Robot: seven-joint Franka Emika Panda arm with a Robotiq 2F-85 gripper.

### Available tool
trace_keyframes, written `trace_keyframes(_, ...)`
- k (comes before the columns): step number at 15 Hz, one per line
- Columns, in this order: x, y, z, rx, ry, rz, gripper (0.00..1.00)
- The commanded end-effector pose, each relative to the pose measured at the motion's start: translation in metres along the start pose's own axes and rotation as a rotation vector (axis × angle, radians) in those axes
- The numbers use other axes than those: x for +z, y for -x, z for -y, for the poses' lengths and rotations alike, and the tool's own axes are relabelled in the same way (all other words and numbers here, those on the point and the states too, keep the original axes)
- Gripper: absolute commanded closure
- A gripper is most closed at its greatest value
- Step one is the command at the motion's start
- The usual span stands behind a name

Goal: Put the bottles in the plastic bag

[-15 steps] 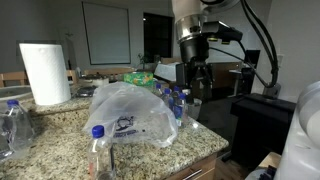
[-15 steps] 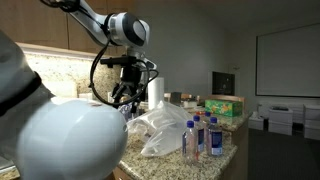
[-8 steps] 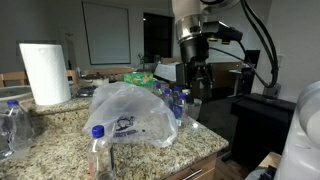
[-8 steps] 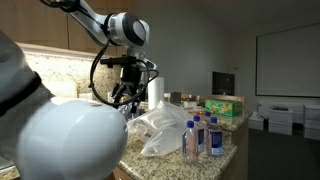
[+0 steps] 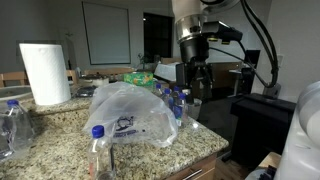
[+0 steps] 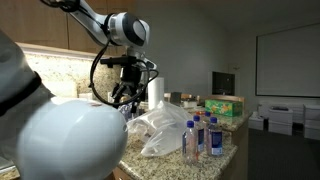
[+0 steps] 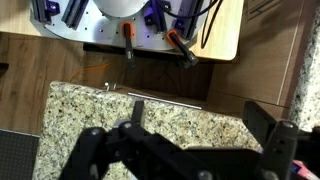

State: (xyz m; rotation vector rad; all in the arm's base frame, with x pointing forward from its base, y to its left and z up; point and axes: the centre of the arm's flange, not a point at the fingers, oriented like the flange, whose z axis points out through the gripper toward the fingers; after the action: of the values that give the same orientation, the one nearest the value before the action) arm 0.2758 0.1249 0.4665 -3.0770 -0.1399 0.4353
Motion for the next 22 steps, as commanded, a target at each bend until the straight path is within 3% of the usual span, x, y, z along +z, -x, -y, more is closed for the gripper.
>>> trace_keyframes(1,0.000,0.000,0.000,0.000,0.000,0.000,0.00)
trace_keyframes(18,0.000,0.000,0.000,0.000,0.000,0.000,0.00)
trace_keyframes(22,-0.009,-0.005,0.028,0.100,0.060,-0.089,0.00)
